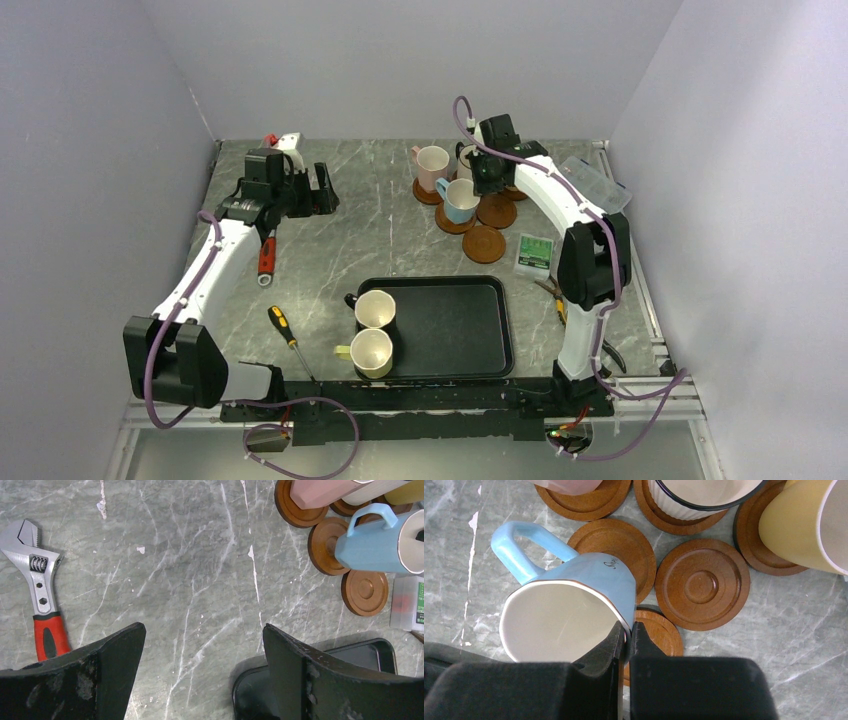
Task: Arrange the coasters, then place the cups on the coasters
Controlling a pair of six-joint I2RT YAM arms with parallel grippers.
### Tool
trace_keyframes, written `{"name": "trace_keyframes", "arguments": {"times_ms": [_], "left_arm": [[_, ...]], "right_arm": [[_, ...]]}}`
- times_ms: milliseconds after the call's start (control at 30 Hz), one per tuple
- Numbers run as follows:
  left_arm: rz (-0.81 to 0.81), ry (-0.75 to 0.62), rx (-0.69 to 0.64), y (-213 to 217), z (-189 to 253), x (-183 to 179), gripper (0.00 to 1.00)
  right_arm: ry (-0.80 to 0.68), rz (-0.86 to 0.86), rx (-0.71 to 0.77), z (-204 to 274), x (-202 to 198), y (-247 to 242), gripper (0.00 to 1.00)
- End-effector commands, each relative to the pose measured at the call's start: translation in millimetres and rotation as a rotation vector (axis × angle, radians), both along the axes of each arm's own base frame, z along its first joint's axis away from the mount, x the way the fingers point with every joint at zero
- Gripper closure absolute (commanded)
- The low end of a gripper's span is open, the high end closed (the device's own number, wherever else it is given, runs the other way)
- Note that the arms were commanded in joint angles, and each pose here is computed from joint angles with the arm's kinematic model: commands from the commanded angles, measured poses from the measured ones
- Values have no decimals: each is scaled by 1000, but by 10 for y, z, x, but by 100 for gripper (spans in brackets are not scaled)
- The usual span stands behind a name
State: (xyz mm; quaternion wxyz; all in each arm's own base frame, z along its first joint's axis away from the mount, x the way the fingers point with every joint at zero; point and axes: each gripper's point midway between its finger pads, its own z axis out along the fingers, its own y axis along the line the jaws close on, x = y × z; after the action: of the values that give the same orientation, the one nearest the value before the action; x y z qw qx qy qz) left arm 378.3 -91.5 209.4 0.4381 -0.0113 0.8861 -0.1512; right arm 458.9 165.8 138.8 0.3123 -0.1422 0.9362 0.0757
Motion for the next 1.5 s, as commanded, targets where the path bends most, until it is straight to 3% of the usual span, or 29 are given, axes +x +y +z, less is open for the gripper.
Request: {"name": "trace_keyframes", "arguments": {"times_ms": [0,1267,1467], "left_arm": [[-3,-38,14,17,92,57,7],[0,-44,18,27,116,51,7],[-2,-47,17,24,126,48,7]], "right_arm": [[-161,17,54,468,287,88,100],[-124,11,16,258,423,89,100],[-120,12,10,245,421,84,87]]}}
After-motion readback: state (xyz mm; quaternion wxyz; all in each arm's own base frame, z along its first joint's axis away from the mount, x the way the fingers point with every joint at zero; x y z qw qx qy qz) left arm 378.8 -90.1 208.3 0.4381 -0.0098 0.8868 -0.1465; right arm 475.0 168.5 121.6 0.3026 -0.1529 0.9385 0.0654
